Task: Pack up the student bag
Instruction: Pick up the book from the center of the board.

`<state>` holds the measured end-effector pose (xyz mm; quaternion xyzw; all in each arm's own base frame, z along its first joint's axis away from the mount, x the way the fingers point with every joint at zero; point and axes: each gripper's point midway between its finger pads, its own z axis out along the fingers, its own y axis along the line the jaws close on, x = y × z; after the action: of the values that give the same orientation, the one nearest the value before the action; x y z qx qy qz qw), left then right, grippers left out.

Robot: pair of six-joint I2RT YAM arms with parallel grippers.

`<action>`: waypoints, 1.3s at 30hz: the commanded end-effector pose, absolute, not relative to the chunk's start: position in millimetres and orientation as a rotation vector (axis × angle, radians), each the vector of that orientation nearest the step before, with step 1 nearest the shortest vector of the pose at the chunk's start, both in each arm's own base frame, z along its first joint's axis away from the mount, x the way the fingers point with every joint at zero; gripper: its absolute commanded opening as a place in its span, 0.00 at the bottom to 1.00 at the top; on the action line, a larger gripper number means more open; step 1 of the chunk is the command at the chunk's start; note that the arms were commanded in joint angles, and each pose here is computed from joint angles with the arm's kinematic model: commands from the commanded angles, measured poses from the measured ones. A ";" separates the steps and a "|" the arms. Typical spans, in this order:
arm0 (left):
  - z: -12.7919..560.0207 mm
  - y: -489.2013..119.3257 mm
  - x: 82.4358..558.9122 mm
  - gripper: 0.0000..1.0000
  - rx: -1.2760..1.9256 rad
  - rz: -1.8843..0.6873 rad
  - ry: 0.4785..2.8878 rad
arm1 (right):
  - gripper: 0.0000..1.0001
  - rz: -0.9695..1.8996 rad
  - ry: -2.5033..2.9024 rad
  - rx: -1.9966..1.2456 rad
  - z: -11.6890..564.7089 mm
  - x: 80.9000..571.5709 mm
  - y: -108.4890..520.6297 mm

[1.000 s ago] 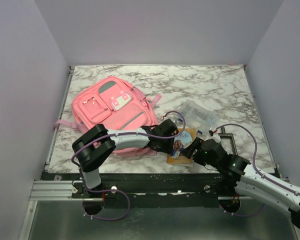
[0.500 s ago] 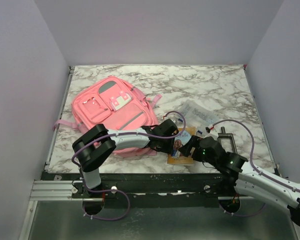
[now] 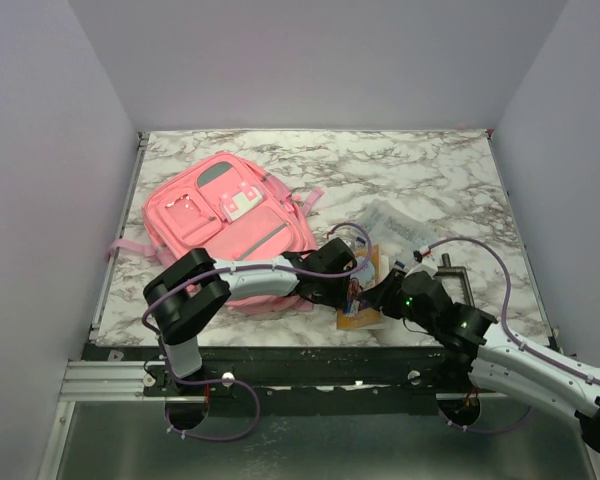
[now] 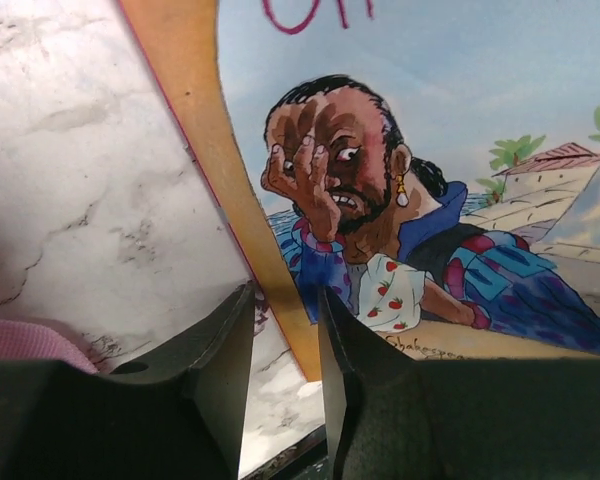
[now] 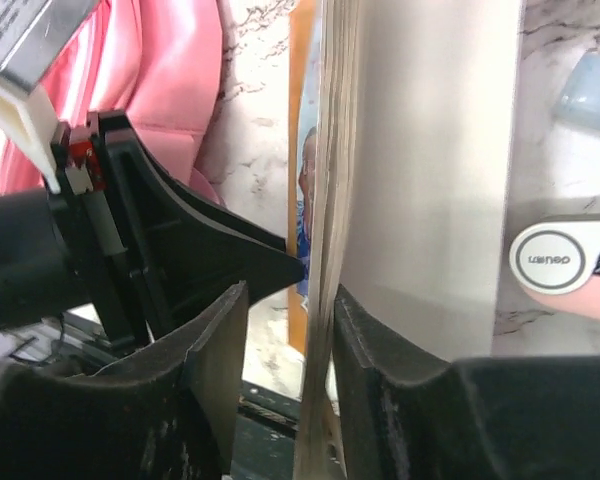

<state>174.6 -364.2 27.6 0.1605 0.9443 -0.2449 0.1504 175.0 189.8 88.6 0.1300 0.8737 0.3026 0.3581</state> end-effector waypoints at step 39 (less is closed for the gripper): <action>362.5 -235.3 147.2 0.76 0.188 -1.625 1.586 | 0.00 1.687 1.466 -0.473 386.1 112.4 291.4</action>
<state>184.3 -226.1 324.7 0.0218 0.7194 -0.5415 0.4344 144.4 280.7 347.8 -0.1099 0.6544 0.6079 0.4360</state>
